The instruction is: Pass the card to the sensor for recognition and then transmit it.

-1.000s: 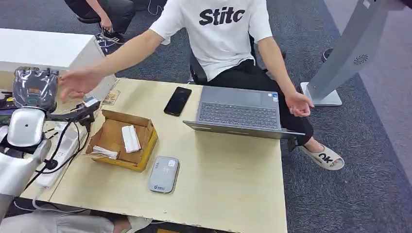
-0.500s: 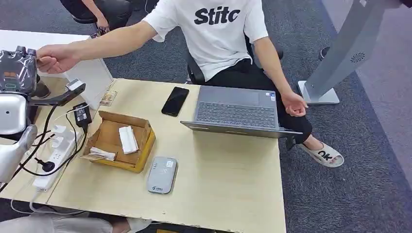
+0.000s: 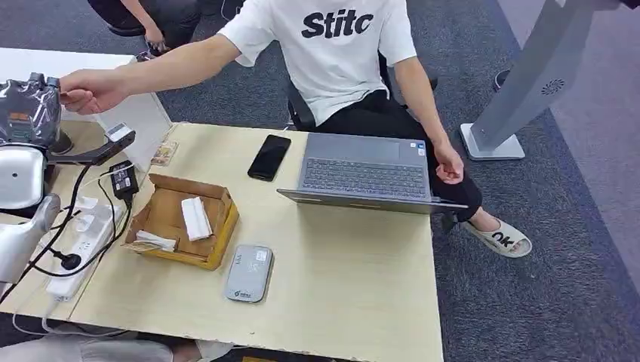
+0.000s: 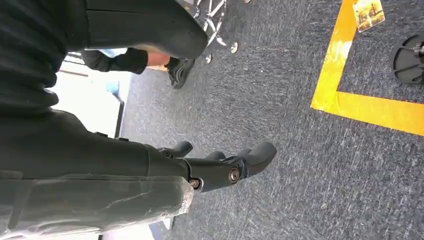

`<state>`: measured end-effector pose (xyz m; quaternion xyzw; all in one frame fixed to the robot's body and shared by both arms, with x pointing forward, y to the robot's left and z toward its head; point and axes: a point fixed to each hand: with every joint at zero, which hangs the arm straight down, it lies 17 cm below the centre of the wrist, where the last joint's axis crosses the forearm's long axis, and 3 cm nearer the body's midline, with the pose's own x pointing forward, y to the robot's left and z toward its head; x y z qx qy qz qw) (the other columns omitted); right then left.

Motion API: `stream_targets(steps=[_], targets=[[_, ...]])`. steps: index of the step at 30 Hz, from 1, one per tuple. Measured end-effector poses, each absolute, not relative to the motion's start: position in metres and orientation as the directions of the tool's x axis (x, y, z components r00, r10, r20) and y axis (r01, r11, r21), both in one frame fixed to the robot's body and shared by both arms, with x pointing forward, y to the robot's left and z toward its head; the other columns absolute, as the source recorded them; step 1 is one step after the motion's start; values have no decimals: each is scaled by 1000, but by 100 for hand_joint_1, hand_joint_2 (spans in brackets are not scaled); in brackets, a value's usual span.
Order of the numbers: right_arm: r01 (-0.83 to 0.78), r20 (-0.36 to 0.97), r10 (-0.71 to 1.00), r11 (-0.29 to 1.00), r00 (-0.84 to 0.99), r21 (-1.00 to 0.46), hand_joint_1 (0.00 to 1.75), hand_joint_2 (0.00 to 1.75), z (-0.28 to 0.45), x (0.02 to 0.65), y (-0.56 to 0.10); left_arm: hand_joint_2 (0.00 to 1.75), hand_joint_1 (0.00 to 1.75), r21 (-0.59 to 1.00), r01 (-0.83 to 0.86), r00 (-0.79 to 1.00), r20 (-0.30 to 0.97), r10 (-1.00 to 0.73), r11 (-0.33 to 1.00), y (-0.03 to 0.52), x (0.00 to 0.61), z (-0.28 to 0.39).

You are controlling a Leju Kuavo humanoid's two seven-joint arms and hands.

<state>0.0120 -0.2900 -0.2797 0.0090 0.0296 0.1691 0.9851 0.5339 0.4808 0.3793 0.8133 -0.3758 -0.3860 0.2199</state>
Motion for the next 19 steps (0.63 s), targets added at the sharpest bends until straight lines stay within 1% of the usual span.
stream_targets(steps=[9,19], targets=[[-334,-55,336,942,940,31,0,175,-280,12,-289,175,0,636,-520,412,-399,-819,-571,472,530,391],[-336,-51,337,941,940,34,0,175,-280,12,-287,175,0,679,-526,388,-345,-855,-513,478,527,378]])
